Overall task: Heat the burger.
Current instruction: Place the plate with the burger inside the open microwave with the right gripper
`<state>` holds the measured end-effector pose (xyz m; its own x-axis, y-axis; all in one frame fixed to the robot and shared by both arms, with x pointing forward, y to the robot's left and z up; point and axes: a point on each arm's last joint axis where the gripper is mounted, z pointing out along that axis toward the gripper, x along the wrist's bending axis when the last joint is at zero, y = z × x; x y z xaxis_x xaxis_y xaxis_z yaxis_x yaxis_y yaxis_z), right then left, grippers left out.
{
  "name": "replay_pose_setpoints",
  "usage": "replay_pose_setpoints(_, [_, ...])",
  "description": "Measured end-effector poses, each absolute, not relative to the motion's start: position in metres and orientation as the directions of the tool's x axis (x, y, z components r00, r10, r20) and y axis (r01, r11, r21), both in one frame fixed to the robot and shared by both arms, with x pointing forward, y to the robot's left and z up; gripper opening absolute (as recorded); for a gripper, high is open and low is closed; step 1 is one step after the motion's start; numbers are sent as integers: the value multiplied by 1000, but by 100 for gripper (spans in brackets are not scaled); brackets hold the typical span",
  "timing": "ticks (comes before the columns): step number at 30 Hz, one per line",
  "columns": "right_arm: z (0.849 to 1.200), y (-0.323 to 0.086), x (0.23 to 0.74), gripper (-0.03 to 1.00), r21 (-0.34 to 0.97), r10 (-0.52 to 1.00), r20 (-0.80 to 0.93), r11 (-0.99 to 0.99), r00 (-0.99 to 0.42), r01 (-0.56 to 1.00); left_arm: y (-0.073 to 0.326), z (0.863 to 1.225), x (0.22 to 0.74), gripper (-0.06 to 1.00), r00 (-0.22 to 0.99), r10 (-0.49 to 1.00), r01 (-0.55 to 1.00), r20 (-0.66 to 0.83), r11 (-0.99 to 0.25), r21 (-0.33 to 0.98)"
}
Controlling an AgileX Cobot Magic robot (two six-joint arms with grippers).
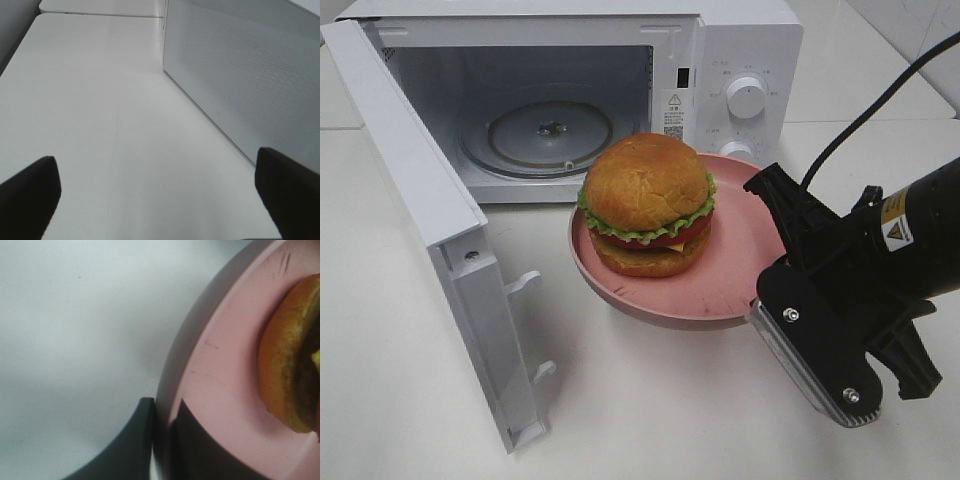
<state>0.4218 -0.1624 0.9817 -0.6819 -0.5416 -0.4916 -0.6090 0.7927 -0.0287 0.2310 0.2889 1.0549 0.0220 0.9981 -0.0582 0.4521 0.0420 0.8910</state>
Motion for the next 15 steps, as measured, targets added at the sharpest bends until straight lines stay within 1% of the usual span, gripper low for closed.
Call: replay_pose_setpoints(15, [982, -164, 421, 8, -40, -564, -463, 784, -684, -619, 289, 1055, 231, 98, 22, 998, 452, -58, 42, 891])
